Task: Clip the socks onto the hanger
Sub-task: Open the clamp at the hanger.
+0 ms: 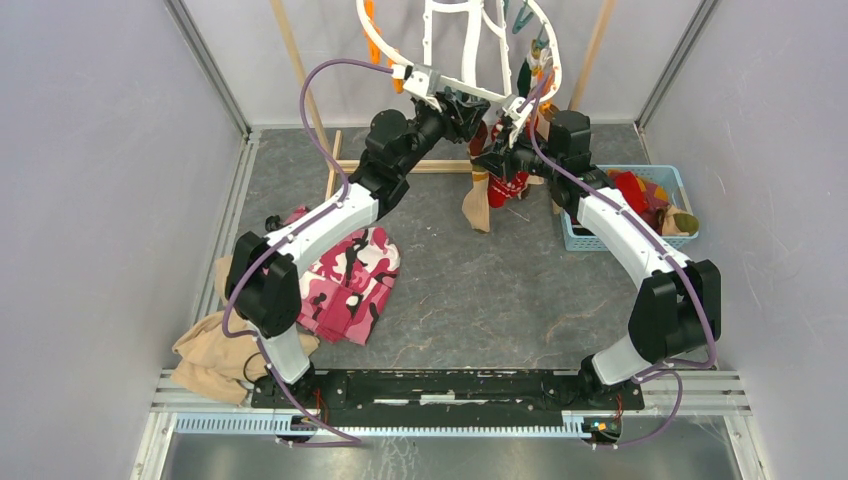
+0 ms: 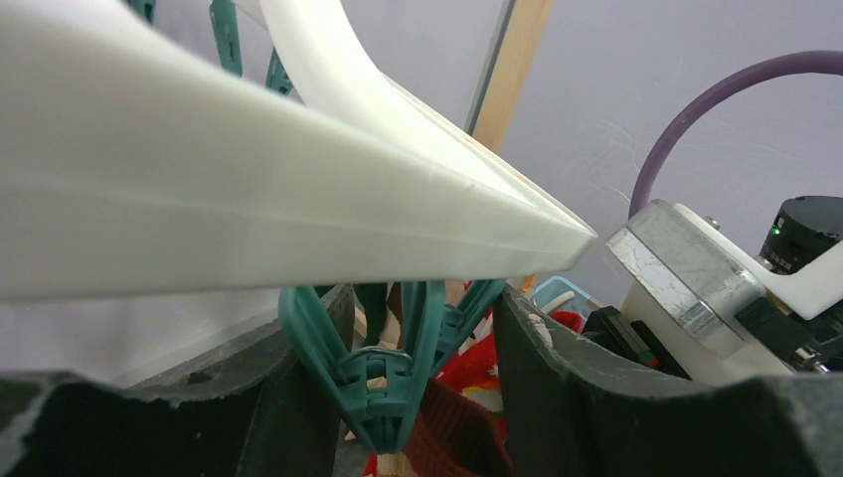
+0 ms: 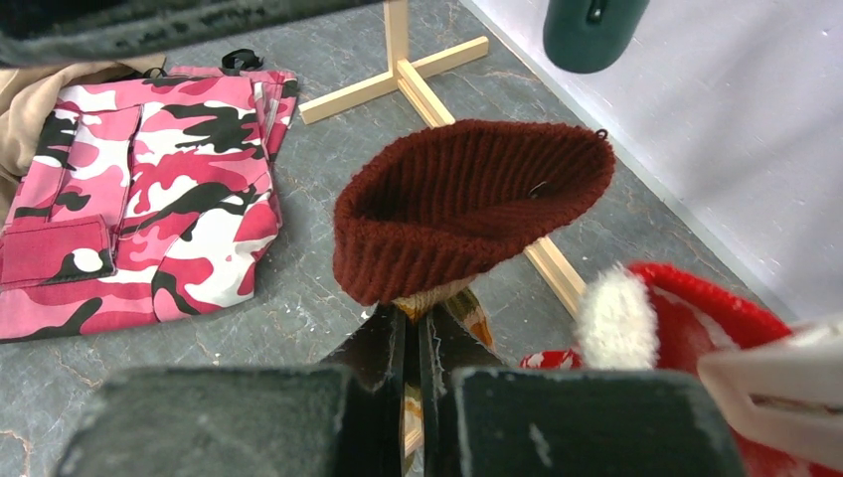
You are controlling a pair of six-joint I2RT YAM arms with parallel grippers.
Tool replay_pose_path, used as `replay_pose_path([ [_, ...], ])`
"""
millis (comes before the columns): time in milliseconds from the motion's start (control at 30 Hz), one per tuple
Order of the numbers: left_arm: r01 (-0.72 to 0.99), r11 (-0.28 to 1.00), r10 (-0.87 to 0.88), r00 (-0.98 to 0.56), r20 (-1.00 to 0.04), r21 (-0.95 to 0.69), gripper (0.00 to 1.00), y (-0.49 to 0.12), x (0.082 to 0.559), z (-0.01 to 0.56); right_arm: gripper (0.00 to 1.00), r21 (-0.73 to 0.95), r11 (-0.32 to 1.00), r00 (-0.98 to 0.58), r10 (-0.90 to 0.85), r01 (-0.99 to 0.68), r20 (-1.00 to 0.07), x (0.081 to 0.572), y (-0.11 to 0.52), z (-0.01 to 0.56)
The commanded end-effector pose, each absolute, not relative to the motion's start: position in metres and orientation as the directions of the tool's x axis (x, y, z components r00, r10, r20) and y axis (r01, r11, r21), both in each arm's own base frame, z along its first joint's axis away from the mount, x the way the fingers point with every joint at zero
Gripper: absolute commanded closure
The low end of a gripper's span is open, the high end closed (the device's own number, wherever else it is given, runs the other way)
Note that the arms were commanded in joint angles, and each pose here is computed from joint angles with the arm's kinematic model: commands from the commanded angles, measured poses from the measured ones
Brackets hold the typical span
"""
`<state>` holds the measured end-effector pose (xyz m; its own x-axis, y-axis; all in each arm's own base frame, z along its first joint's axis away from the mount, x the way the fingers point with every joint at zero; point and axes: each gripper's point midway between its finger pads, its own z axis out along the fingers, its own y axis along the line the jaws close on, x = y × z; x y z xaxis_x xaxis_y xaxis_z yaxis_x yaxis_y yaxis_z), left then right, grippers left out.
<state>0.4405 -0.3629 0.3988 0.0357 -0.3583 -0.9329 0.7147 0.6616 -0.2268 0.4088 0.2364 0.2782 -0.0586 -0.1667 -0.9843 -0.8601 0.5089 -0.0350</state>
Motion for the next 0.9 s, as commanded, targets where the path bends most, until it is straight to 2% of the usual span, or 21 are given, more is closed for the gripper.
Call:
replay_pose_path([
  [0, 0.698, 0.702, -0.344, 0.161, -0.925, -0.14, 0.39, -0.36, 0.441, 0.417, 1.0, -0.079, 0.497, 0.011, -0.139, -0.864, -0.99, 0.412, 0.239, 0.304],
  [300, 0.698, 0.692, -0.391, 0.147, -0.909, -0.185, 0.37, -0.357, 0.435, 0.41, 1.0, -0.081, 0.507, 0.011, -0.139, -0.858, -0.99, 0.413, 0.238, 0.304],
  [667, 0.707, 0.662, -0.423, 0.078, -0.903, -0.249, 0.21, -0.339, 0.409, 0.399, 1.0, -0.088, 0.504, 0.017, -0.143, -0.86, -0.99, 0.412, 0.235, 0.303],
  [867, 0.722, 0.618, -0.452, 0.001, -0.892, -0.312, 0.17, -0.321, 0.377, 0.389, 1.0, -0.104, 0.491, 0.031, -0.156, -0.865, -0.987, 0.409, 0.231, 0.3],
])
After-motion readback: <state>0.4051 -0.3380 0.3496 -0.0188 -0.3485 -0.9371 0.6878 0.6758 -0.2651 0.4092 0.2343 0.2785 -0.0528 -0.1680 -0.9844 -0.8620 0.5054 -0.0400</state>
